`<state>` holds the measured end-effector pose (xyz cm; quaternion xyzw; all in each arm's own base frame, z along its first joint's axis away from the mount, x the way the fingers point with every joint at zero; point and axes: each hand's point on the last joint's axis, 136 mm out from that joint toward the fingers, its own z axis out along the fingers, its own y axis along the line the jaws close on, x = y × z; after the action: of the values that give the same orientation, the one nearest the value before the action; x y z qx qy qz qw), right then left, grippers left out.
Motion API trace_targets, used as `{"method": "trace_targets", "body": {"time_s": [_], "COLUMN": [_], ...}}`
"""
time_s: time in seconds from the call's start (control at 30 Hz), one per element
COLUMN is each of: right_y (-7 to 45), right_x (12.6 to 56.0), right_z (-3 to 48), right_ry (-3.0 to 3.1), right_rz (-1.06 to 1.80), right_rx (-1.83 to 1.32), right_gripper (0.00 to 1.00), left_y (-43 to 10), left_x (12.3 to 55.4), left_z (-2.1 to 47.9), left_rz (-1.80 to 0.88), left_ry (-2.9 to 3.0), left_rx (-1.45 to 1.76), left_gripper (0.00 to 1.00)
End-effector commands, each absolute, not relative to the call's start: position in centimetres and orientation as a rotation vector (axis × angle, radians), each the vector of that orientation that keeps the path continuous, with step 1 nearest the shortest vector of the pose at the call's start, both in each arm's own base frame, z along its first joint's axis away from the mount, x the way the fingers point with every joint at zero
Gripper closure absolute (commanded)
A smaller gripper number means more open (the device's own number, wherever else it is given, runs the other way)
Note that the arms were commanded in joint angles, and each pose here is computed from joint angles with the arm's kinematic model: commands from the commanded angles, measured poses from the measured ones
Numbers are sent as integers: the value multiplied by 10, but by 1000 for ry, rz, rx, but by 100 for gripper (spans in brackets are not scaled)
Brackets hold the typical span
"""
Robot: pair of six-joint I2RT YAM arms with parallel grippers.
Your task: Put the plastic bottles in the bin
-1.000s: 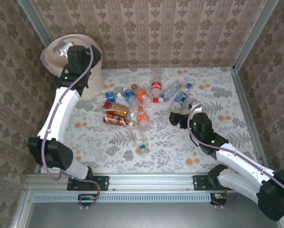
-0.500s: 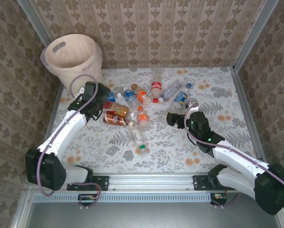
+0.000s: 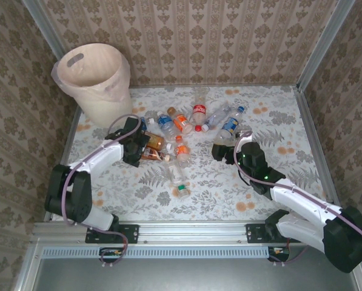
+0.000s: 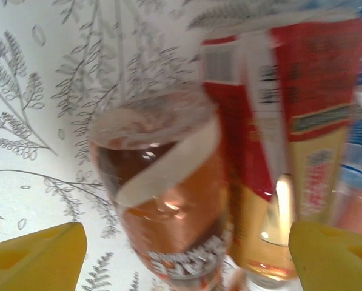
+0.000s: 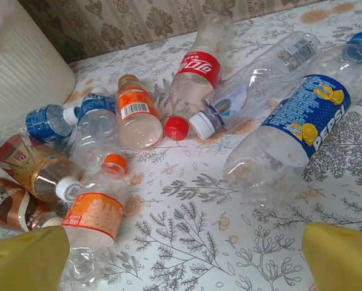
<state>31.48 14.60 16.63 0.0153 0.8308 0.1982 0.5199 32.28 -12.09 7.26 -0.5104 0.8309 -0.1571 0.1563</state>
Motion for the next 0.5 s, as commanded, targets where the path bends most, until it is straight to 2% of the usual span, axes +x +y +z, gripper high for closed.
{"method": "trace_targets", "body": {"time_s": [0.0, 0.47], "right_y": [142, 140], "right_x": [315, 312], "right_z": [177, 175], "right_ry": [1968, 1968], "right_rz": [460, 467], "right_rx": [39, 51], "right_gripper": [0, 0], "left_y": [-127, -116], "left_x": [320, 314], "left_z": [63, 42], "left_rz": [-461, -400], "left_ry": [2386, 2344], "left_rx": [-1534, -1567], "left_gripper": [14, 23]}}
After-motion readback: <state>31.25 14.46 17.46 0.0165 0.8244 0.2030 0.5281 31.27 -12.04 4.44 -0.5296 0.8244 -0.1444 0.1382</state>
